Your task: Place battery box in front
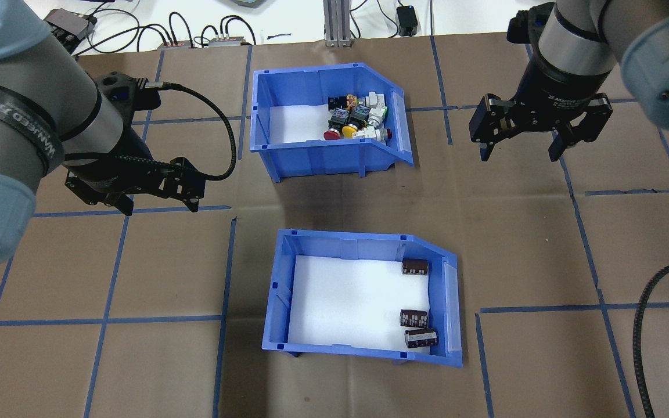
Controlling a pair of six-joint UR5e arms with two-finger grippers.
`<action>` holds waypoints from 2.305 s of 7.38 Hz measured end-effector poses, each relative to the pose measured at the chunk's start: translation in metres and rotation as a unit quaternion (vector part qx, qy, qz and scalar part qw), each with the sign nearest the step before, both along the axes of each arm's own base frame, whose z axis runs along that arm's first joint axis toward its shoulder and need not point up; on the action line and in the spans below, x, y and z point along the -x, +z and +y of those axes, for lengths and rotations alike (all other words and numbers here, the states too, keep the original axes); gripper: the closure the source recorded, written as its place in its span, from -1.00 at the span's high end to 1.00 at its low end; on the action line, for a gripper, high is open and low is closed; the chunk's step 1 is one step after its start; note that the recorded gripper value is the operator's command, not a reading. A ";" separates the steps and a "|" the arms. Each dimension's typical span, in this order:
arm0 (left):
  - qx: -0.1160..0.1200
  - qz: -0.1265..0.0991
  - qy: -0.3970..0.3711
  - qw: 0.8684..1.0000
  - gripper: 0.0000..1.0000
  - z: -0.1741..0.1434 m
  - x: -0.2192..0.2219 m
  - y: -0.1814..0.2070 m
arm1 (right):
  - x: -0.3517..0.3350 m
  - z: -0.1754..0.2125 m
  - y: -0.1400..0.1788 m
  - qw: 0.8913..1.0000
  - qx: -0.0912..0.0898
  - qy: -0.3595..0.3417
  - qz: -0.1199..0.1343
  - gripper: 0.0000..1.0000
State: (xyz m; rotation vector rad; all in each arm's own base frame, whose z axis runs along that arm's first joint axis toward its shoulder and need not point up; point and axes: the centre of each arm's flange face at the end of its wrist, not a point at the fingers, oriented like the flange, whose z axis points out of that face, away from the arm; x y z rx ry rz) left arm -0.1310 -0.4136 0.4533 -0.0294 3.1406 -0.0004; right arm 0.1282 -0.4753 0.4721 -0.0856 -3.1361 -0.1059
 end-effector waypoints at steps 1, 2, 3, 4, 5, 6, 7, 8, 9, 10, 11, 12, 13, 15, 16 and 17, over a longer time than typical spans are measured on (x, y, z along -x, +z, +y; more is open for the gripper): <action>-0.002 0.000 0.001 1.000 0.99 0.000 0.000 -0.002 | 0.000 0.000 0.000 1.000 -0.001 0.000 0.000 1.00; -0.003 0.000 0.002 1.000 0.99 0.000 0.000 -0.003 | 0.000 0.000 -0.001 1.000 -0.001 0.000 0.000 1.00; -0.003 0.000 0.004 1.000 0.99 0.001 0.000 -0.004 | 0.000 0.000 -0.001 1.000 -0.001 0.001 -0.001 1.00; -0.002 0.001 0.009 1.000 0.99 0.003 0.000 -0.006 | 0.000 -0.001 -0.001 1.000 -0.001 0.006 -0.001 1.00; -0.005 0.001 0.024 1.000 0.99 0.004 0.000 -0.010 | 0.000 -0.003 -0.001 1.000 -0.002 0.017 -0.002 1.00; -0.012 0.002 0.051 0.999 0.99 0.006 0.001 -0.018 | 0.000 -0.007 -0.003 1.000 -0.003 0.031 -0.003 1.00; -0.020 0.003 0.095 0.995 0.99 0.011 0.003 -0.026 | -0.001 -0.014 -0.005 0.999 -0.005 0.051 -0.005 1.00; -0.027 0.004 0.145 0.989 0.99 0.018 0.007 -0.034 | -0.004 -0.026 -0.004 0.997 -0.004 0.080 -0.007 1.00; -0.035 0.014 0.198 0.980 0.99 0.026 0.014 -0.040 | -0.014 -0.042 0.000 0.993 0.002 0.121 -0.010 1.00; -0.048 0.028 0.247 0.968 0.99 0.037 0.026 -0.048 | -0.032 -0.060 0.003 0.984 0.007 0.175 -0.012 1.00; -0.061 0.032 0.296 0.953 0.99 0.051 0.040 -0.056 | -0.057 -0.075 0.001 0.973 0.007 0.232 -0.013 1.00; -0.071 0.027 0.348 0.934 0.99 0.065 0.056 -0.063 | -0.083 -0.087 -0.006 0.957 0.004 0.291 -0.013 1.00; -0.079 0.017 0.407 0.910 0.99 0.079 0.073 -0.068 | -0.107 -0.096 -0.014 0.935 0.001 0.353 -0.015 1.00; -0.084 -0.003 0.523 0.848 0.99 0.107 0.106 -0.080 | -0.159 -0.106 -0.036 0.880 0.004 0.475 -0.019 1.00; -0.080 -0.009 0.576 0.813 0.99 0.120 0.123 -0.083 | -0.187 -0.108 -0.051 0.843 0.011 0.538 -0.020 1.00; -0.075 -0.010 0.616 0.784 0.99 0.131 0.137 -0.086 | -0.212 -0.108 -0.065 0.804 0.018 0.594 -0.019 1.00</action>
